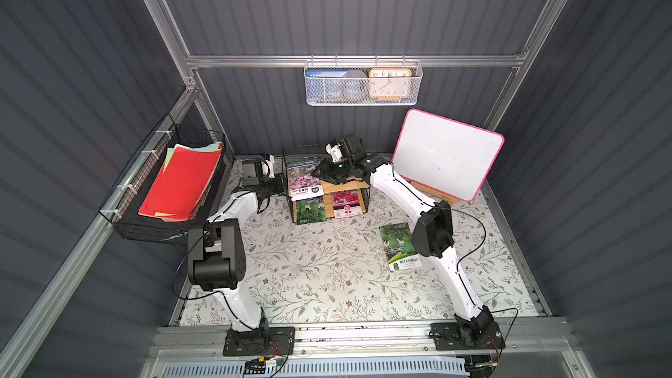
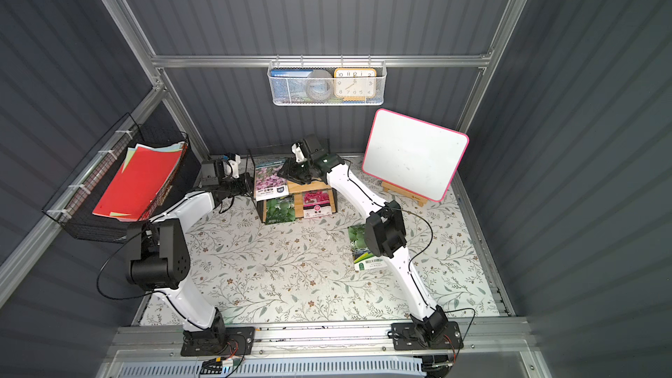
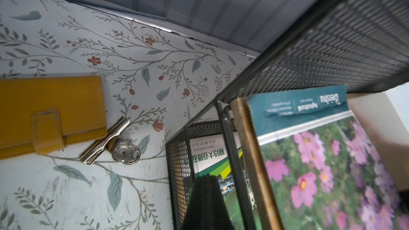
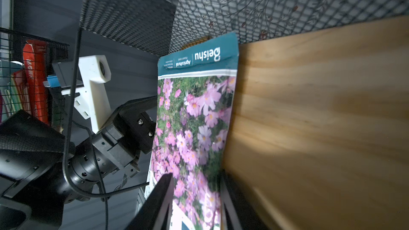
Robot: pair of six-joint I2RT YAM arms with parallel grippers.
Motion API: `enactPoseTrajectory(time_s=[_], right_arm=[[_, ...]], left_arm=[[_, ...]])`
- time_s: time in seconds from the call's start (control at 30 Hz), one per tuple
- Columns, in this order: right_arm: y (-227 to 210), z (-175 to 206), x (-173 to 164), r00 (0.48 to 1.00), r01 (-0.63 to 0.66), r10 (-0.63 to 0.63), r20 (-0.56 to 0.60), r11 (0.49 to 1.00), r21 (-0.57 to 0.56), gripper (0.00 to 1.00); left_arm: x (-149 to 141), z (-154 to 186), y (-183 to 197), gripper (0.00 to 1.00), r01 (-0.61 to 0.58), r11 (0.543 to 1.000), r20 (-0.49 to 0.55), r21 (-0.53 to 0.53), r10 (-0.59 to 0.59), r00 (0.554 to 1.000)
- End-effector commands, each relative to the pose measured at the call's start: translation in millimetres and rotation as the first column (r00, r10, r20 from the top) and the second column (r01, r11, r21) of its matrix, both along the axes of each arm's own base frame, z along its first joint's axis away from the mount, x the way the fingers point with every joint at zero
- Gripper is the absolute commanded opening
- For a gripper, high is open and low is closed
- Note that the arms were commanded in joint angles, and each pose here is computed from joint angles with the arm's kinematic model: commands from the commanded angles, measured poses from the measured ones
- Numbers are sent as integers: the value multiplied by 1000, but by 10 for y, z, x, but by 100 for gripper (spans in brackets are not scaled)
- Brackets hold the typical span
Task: Take the seed bag off the shelf
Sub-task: Pick up the seed packet from the shelf.
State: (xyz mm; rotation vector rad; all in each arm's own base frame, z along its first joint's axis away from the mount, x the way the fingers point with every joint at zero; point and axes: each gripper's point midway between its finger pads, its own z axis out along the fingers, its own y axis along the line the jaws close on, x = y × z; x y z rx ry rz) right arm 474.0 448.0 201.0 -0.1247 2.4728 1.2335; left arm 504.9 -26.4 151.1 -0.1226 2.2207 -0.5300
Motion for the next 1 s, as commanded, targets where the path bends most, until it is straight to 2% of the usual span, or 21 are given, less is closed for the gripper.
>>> enactPoseTrajectory(time_s=[0.0,0.63,0.87,0.97], right_arm=[[20,-359,-54,997,-4,0,-83,999,-44,41],[183,-354,-120,996,-26,24,-83,1000,-18,37],[219,-381,-132,996,-30,29,-87,999,-14,32],[235,-396,-139,995,-32,30,-91,999,-14,24]], left_arm=[[23,74,-53,0,11,1000,2,24,-11,1000],[30,65,-157,0,25,999,-7,26,-25,1000],[36,25,-163,0,28,999,-15,28,-28,1000],[42,29,-164,0,30,999,-13,29,-29,999]])
